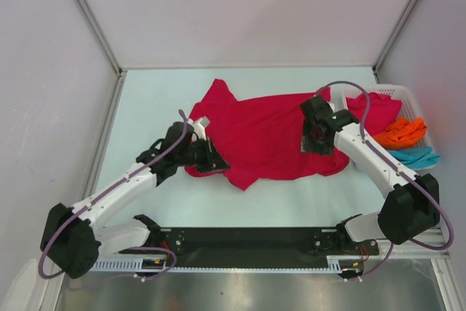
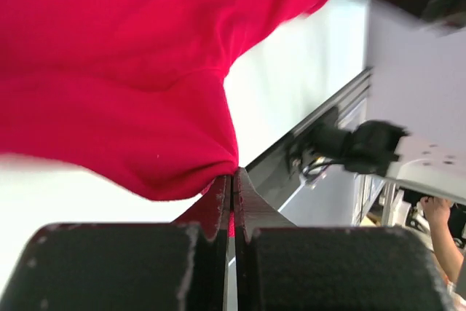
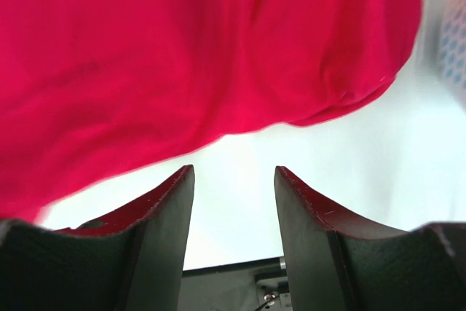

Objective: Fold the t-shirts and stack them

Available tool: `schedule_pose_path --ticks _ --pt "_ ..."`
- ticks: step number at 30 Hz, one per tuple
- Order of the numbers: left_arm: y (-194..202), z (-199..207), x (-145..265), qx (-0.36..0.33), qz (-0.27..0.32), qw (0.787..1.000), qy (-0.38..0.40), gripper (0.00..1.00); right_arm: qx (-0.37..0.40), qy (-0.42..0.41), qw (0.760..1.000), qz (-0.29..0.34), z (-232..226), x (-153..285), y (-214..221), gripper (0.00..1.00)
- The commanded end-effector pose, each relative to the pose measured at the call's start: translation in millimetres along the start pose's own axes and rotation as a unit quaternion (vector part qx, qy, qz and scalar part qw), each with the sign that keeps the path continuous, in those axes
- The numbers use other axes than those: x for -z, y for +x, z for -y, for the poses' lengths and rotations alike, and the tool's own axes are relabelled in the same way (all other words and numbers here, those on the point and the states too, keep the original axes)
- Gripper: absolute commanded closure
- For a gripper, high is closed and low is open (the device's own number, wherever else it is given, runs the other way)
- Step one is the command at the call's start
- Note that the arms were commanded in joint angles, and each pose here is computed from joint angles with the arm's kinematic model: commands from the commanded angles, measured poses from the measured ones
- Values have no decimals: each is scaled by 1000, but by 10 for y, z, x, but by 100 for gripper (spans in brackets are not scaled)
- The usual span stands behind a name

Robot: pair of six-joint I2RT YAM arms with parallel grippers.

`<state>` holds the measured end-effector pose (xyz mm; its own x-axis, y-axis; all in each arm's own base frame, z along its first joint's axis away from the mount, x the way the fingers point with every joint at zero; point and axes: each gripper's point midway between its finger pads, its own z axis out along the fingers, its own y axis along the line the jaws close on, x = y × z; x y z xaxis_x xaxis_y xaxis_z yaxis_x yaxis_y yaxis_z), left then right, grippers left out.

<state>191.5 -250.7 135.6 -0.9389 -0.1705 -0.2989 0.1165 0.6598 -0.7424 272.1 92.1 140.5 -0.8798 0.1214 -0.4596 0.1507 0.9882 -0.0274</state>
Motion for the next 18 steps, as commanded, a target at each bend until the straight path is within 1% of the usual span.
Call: schedule_pose_path --ticks 1,4,8,14,18 --pt "-178 112 320 -9 20 1000 2 100 -19 -17 999 -34 -45 -121 295 46" --pt "-274 43 406 0 34 999 0 100 -27 -17 998 -59 -19 -199 540 46" --pt "-385 -30 503 11 53 999 -1 100 -34 -3 997 -74 66 -258 746 46" --pt "-491 -156 596 26 76 997 -4 100 -35 22 996 -80 179 -299 848 46" --pt "-536 -186 600 28 79 996 -4 100 -31 27 996 -80 147 -277 848 46"
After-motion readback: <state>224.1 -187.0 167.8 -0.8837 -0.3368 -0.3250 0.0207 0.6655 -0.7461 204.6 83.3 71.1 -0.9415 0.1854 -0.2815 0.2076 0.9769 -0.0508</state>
